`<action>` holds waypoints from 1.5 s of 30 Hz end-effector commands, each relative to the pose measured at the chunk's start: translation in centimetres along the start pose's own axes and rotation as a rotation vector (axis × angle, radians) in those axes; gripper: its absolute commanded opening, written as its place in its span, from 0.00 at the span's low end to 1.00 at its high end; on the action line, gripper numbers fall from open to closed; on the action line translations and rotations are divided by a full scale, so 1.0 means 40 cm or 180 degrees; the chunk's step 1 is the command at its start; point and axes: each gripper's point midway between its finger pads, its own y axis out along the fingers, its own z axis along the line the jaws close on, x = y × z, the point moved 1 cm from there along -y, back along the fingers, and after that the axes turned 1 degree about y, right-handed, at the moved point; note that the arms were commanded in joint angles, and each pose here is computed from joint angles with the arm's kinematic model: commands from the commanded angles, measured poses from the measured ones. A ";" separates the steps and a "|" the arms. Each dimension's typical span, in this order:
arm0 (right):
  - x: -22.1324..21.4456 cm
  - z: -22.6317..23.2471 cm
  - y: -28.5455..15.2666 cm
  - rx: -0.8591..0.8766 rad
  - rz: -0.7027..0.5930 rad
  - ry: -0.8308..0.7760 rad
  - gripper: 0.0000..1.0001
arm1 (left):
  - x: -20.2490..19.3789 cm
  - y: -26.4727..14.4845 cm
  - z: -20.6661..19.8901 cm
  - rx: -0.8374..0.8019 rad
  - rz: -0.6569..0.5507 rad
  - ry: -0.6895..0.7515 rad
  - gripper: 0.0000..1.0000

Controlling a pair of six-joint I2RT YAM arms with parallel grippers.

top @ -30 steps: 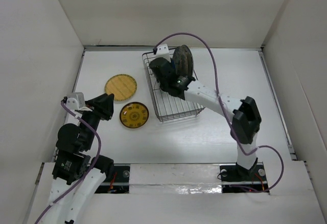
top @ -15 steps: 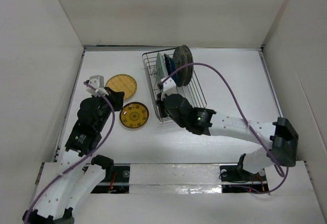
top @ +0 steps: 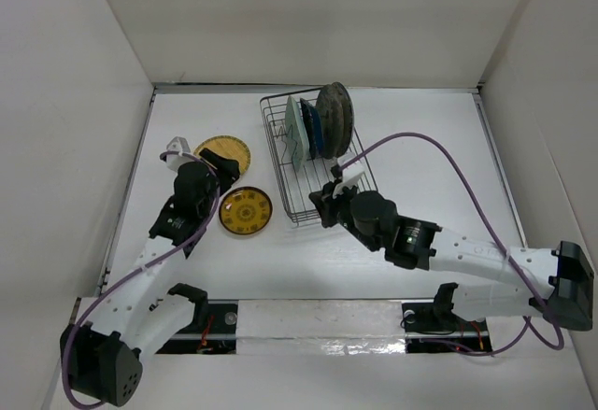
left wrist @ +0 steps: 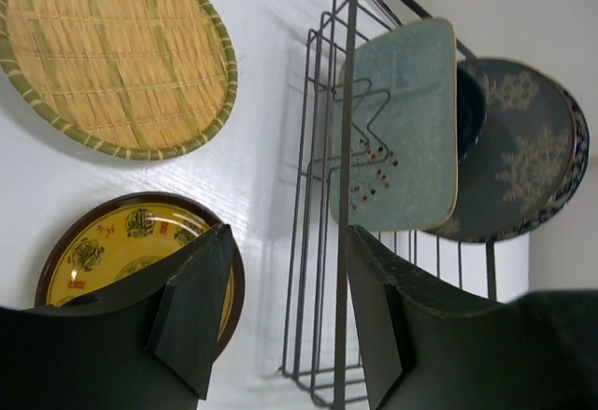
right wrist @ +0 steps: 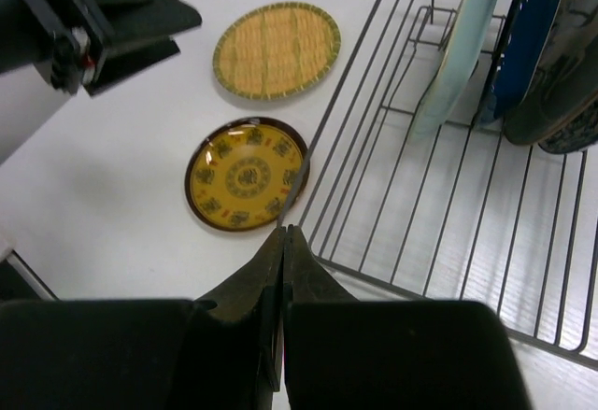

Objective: Load the plates into the dish rack

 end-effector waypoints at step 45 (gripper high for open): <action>0.034 -0.046 -0.042 0.0167 -0.0277 0.0276 0.25 | -0.028 0.365 0.373 0.0458 0.0086 -0.1751 0.00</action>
